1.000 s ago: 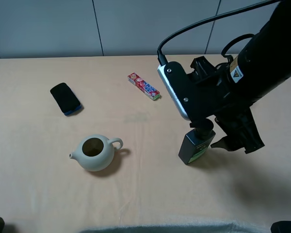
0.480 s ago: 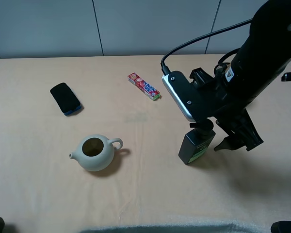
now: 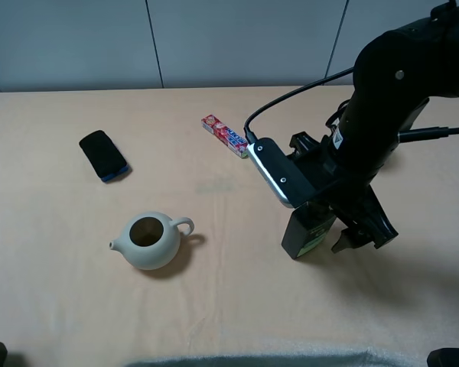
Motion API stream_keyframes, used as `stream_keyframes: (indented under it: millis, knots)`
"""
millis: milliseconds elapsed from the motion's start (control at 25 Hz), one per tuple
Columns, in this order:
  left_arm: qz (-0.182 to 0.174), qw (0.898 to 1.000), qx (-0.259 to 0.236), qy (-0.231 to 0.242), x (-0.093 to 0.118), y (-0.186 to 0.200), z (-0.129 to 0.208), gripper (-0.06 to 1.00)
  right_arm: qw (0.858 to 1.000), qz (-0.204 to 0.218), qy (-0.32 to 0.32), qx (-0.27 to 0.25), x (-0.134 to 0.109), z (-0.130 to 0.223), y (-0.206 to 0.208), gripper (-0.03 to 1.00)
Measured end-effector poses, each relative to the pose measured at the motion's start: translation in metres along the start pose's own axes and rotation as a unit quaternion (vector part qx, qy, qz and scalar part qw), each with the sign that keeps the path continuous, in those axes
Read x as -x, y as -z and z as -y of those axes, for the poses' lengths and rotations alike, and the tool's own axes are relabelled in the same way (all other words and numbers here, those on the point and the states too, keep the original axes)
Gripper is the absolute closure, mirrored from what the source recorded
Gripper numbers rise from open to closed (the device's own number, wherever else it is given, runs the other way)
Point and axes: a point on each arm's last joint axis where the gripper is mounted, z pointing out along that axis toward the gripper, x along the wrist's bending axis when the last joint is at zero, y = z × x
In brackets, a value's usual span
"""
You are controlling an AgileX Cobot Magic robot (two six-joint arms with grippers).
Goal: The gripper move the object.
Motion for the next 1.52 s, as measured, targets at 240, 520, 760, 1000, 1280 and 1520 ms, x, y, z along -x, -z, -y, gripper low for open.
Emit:
stream_keyframes:
  millis: [240,520,760,1000,1280,1520]
  knots:
    - [0.000,1.000,0.000,0.000,0.0000,0.0000,0.0000,-0.05,1.000,0.008,-0.003,0.005,0.0020,-0.0010,-0.0012,0.28]
    - [0.000,1.000,0.000,0.000,0.0000,0.0000,0.0000,-0.05,1.000,0.005,-0.006,0.008,0.0015,-0.0016,-0.0012,0.53]
    - [0.000,1.000,0.000,0.000,0.0000,0.0000,0.0000,-0.05,1.000,0.004,-0.007,0.009,0.0013,-0.0016,-0.0012,0.66]
    - [0.000,1.000,0.000,0.000,0.0000,0.0000,0.0000,-0.05,1.000,0.003,-0.007,0.008,0.0012,-0.0016,-0.0012,0.66]
    - [0.000,1.000,0.000,0.000,0.0000,0.0000,0.0000,-0.05,1.000,0.002,-0.005,0.008,0.0009,-0.0015,-0.0012,0.66]
    - [0.000,1.000,0.000,0.000,0.0000,0.0000,0.0000,-0.05,1.000,-0.017,-0.004,0.006,0.0025,-0.0027,0.0053,0.66]
